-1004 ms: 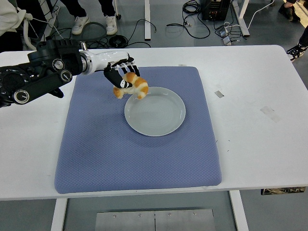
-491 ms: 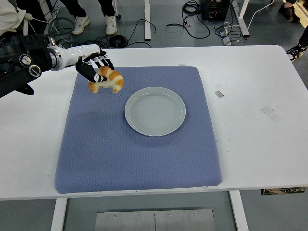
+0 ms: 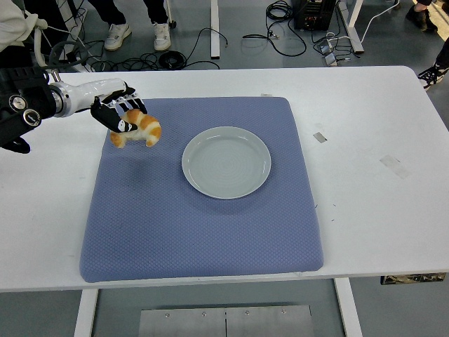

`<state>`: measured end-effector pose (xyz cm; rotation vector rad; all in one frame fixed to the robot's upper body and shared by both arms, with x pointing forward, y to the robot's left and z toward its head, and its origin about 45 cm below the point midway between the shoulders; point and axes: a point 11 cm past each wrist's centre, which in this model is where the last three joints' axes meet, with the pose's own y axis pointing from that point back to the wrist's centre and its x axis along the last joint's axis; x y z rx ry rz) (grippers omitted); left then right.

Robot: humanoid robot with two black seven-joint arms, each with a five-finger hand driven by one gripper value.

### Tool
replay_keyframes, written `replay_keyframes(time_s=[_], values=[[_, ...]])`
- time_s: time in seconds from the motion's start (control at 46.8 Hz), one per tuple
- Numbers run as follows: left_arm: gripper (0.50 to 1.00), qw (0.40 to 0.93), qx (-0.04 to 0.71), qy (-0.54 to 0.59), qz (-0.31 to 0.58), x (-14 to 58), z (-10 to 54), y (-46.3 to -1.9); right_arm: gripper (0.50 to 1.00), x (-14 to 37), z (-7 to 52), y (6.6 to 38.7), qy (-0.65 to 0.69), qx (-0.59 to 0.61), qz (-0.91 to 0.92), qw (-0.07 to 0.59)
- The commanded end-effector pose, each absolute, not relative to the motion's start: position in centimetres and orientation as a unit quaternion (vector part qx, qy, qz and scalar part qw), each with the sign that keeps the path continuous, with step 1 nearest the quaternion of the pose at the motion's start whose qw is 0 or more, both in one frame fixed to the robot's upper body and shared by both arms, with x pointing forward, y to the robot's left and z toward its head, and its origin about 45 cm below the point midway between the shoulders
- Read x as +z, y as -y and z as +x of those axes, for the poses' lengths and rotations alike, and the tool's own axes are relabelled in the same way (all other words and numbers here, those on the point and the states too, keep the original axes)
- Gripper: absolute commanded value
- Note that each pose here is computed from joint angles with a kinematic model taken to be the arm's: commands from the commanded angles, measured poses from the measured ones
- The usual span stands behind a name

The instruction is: Place the bread on the table

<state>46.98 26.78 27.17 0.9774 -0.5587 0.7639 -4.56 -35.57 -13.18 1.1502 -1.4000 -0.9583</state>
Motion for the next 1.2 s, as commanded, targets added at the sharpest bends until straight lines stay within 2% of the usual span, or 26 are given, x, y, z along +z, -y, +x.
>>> replay_keyframes(time_s=[0.0,0.342,0.748,0.897,0.919,0.983,1.068,1.175], values=[[0.5,0.776,0.353,0.256,0.456,26.6,46.8,-27.0,1.0,-13.2,-4.6,35.6,0.584,-0.4,0.48,0.519],[0.5,0.768,0.363,0.24,0.47,25.0,46.9,-28.3,1.0,-13.2,-4.5,35.6,0.584,-0.399,0.48,0.519],[0.5,0.778,0.357,0.236,0.46,24.6,47.0,-26.7,1.0,-13.2,-4.5,35.6,0.584,-0.399,0.48,0.519],[0.525,0.78,0.355,0.238,0.458,24.6,47.0,-26.2,1.0,-13.2,-4.5,35.6,0.584,-0.399,0.48,0.519],[0.537,0.78,0.354,0.237,0.458,24.5,47.0,-26.1,1.0,-13.2,-4.6,35.6,0.584,-0.4,0.48,0.519],[0.637,0.78,0.356,0.236,0.457,24.6,47.1,-26.2,1.0,-13.2,-4.6,35.6,0.584,-0.4,0.48,0.519],[0.849,0.777,0.363,0.234,0.458,24.8,47.3,-26.6,1.0,-13.2,-4.6,35.6,0.584,-0.4,0.479,0.519],[0.972,0.777,0.369,0.225,0.458,24.9,47.5,-26.7,1.0,-13.2,-4.6,35.6,0.584,-0.4,0.48,0.519]])
